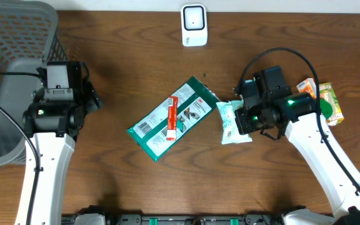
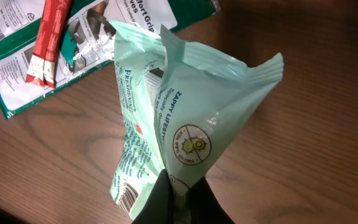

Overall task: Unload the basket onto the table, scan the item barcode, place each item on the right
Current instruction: 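Raise the pale green pouch up to the scanner and hold it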

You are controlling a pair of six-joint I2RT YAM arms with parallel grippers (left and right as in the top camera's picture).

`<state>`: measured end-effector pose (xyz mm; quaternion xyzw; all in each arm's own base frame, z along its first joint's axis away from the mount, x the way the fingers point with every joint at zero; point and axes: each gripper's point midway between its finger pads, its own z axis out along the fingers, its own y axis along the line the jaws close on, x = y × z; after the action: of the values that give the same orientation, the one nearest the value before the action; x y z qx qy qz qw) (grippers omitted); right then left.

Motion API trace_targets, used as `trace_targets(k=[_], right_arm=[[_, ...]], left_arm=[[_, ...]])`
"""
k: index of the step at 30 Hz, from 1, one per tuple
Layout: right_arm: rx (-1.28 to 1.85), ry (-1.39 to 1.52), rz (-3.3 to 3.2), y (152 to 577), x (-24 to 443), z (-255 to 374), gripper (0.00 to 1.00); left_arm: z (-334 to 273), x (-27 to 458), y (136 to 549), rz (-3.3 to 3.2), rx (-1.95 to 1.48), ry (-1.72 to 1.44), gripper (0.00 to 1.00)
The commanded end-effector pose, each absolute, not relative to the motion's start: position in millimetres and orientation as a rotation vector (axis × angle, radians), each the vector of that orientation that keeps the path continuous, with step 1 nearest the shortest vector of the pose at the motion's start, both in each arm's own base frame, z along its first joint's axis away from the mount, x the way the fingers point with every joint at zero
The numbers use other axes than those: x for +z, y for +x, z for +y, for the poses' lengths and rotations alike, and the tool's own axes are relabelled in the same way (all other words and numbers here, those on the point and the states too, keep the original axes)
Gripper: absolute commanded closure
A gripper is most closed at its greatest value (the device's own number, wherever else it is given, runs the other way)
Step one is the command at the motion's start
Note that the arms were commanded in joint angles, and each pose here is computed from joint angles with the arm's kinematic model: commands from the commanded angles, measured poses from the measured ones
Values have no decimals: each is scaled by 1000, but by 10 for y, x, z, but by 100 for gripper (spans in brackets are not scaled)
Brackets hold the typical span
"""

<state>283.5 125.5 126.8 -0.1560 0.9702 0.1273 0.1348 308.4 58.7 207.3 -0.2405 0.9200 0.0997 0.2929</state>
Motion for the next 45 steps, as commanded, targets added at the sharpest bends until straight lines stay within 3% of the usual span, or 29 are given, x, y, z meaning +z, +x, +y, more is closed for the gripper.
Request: trace_targets(k=[1,11,21,34,45], right_arm=[[379,-466,2767,2891,1388,1308,99],[383,-491,2718,2978,1565,1341,99],[376,-502,2616,3196,2206,1399,99],[84,-551,2442,4311,3343,1439,99],[-501,-747,2121,5393,3099,1823,99]], left_arm=[[624,2124,3085,2437,283,-640,13],[624,2124,3085,2437,283,-640,13],[624,2124,3085,2437,283,-640,13],[624,2124,3085,2437,283,-640,13],[624,2124,3085,2437,283,-640,13]])
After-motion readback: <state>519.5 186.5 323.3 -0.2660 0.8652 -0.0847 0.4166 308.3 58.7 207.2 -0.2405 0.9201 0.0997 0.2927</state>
